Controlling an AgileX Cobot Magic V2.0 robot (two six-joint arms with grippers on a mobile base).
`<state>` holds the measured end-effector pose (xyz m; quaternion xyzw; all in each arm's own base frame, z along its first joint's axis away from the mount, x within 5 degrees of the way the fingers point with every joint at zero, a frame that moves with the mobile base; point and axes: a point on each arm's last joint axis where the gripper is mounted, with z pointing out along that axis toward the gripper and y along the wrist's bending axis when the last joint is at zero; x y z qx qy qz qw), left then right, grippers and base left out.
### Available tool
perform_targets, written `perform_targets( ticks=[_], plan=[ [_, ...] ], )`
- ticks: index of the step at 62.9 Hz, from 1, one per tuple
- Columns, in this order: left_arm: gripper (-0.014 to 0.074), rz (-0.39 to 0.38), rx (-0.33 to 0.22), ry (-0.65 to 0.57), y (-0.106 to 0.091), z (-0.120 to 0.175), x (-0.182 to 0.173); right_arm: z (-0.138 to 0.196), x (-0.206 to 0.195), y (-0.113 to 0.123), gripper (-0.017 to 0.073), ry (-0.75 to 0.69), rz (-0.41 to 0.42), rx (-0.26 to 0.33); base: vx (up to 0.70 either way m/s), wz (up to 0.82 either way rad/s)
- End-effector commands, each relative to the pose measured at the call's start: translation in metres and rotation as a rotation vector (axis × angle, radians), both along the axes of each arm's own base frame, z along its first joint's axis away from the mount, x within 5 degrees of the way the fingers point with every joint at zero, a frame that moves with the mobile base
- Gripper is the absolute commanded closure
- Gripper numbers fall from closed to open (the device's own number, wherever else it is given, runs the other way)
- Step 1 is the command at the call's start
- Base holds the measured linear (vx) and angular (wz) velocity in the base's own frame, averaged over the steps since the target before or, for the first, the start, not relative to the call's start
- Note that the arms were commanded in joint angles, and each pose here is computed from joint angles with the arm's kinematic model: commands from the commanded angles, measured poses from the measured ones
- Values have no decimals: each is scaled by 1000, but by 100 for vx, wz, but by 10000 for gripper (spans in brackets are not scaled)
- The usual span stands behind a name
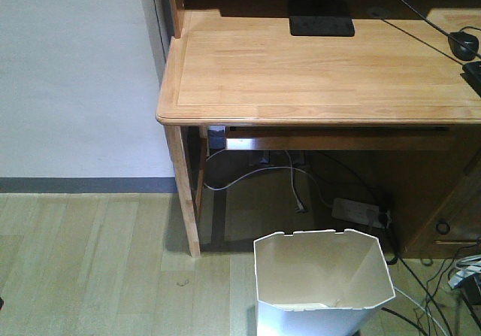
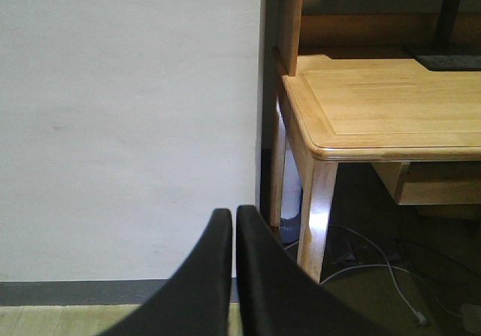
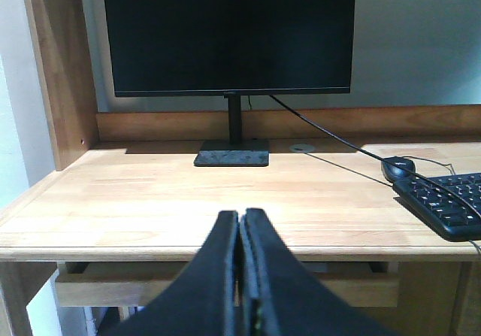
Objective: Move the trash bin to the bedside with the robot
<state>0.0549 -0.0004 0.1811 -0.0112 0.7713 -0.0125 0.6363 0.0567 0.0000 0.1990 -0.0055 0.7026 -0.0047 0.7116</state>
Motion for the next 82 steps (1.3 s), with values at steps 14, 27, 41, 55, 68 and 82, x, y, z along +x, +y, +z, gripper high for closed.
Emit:
perform_targets(
  ticks=[14, 27, 41, 55, 68, 82],
  plan=[
    [600, 0, -8, -65, 0, 1, 1, 5, -1, 0, 568, -81, 1, -14, 0, 0],
    [600, 0, -8, -65, 0, 1, 1, 5, -1, 0, 568, -81, 1, -14, 0, 0],
    [600, 0, -8, -65, 0, 1, 1, 5, -1, 0, 568, -81, 1, -14, 0, 0],
    [600, 0, -8, -65, 0, 1, 1, 6, -1, 0, 568, -90, 0, -25, 0, 0],
    [600, 0, -8, -65, 0, 1, 1, 18, -3, 0, 568, -219, -1, -50, 0, 0],
    [600, 0, -8, -65, 0, 1, 1, 34, -4, 0, 568, -279, -2, -42, 0, 0]
  ],
)
